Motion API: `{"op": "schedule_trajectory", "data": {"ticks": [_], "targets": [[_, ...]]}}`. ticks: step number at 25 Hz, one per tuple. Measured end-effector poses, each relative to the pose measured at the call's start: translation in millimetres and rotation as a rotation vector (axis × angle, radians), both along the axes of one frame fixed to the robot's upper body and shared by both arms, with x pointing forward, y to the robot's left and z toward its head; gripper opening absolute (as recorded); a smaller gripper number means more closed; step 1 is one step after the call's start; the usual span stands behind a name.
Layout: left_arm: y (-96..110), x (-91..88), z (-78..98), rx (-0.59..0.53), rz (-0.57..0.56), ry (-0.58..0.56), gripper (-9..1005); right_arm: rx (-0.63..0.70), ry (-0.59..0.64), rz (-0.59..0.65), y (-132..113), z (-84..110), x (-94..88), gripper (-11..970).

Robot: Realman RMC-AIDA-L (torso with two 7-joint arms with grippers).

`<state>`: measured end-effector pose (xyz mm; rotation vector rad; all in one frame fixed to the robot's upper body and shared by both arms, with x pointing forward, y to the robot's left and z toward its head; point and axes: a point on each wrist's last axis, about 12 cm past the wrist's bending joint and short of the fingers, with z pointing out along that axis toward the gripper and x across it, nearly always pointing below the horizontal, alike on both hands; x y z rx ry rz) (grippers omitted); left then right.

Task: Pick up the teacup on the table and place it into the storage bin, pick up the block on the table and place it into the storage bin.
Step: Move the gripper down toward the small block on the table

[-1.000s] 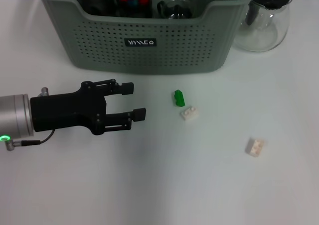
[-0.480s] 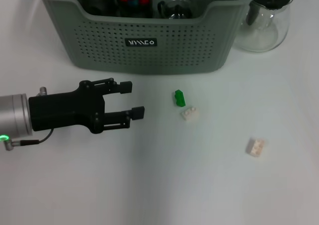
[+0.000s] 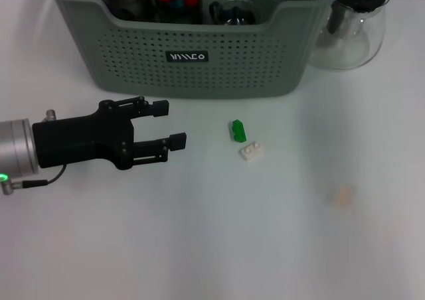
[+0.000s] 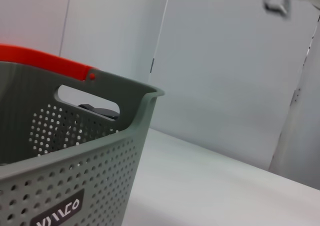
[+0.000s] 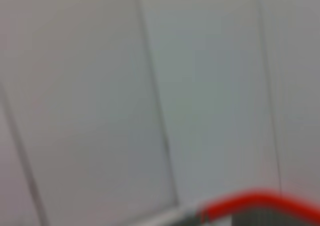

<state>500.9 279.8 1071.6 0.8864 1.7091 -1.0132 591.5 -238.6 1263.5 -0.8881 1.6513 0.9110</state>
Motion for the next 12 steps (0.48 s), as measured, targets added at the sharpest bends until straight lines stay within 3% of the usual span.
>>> {"op": "schedule_trajectory", "data": {"ticks": [5, 8, 12], "targets": [[-0.3, 4.1, -0.1, 0.015, 0.011, -0.005, 748, -0.273, 0.075, 0.084, -52.7, -38.0, -49.0, 840], [-0.3, 4.9, -1.0, 0.019, 0.018, -0.004, 748, -0.448, 0.155, 0.108, -60.1, -51.6, -65.3, 820], [-0.6, 5.9, -0.9, 0.02, 0.02, -0.001, 748, -0.611, 0.247, 0.107, -51.2, -58.5, -66.9, 798]]}}
